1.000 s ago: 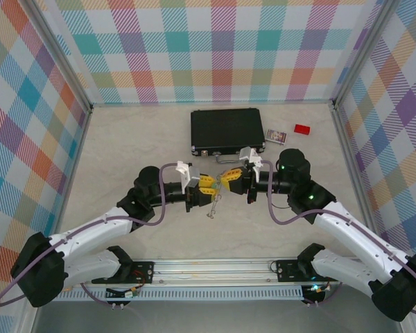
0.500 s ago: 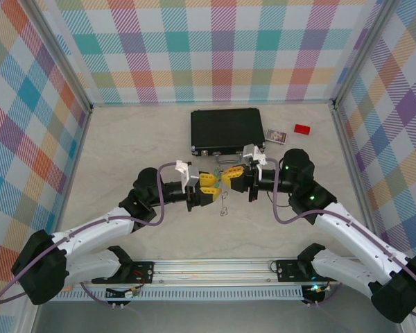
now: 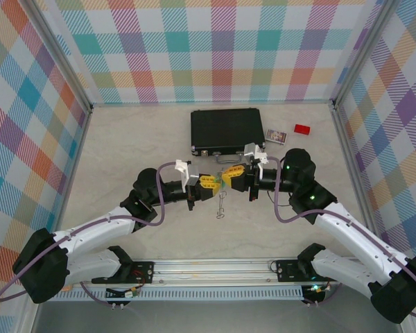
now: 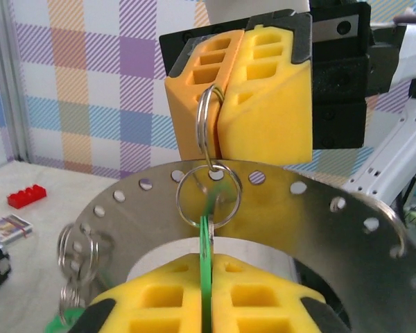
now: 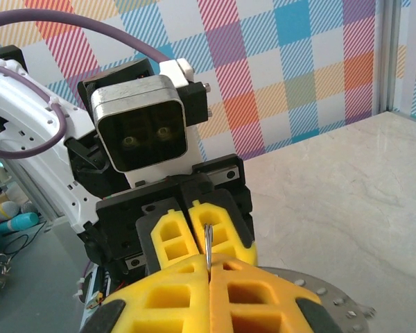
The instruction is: Put the keys on the keyring
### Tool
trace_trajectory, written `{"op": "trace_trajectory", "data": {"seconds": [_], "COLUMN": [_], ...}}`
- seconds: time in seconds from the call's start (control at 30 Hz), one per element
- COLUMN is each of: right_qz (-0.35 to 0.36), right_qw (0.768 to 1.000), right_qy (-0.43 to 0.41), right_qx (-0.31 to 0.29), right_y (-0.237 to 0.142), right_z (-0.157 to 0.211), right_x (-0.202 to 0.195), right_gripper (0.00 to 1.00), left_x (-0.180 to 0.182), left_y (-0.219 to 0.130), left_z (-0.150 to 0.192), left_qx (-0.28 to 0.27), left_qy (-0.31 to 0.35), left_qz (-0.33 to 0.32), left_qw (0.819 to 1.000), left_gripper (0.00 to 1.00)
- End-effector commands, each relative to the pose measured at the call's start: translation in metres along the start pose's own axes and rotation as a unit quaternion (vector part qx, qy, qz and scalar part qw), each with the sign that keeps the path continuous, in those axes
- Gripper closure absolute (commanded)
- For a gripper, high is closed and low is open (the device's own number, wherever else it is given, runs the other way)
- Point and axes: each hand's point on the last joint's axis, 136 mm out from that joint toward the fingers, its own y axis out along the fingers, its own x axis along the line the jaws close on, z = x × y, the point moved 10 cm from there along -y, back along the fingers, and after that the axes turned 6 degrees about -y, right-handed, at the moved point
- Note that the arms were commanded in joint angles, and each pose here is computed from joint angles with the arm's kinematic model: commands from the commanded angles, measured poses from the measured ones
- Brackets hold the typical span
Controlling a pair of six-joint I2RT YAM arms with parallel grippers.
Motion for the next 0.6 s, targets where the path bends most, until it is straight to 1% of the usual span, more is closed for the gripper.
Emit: {"op": "trace_trajectory", "data": {"seconds": [0.0, 0.37, 0.57], "right_qz": [-0.011, -0.004, -0.016], "right_qw": [1.0, 1.0, 1.0], "right_qy": [-0.016, -0.014, -0.008], "right_qx": [-0.015, -0.001, 0.005], "right_y": [-0.006, -0.012, -0.009], "right_z": [-0.003, 0.006, 0.008], "right_x": [0.005, 0.006, 0.005], "right_gripper": [1.0, 1.0, 1.0], "left_x": [-0.003, -0.009, -0.008], "left_y": [0.0, -0.006, -0.002], "left_z": [-0.005, -0.016, -0.018], "left_qx": [-0.004, 0.009, 0.02], "left_qy": [0.012, 0.036, 0.032], "left_qz": [0.002, -0.01, 0.005], "left_qw": [1.0, 0.999, 0.999], "left_gripper": [1.0, 1.0, 1.0]}}
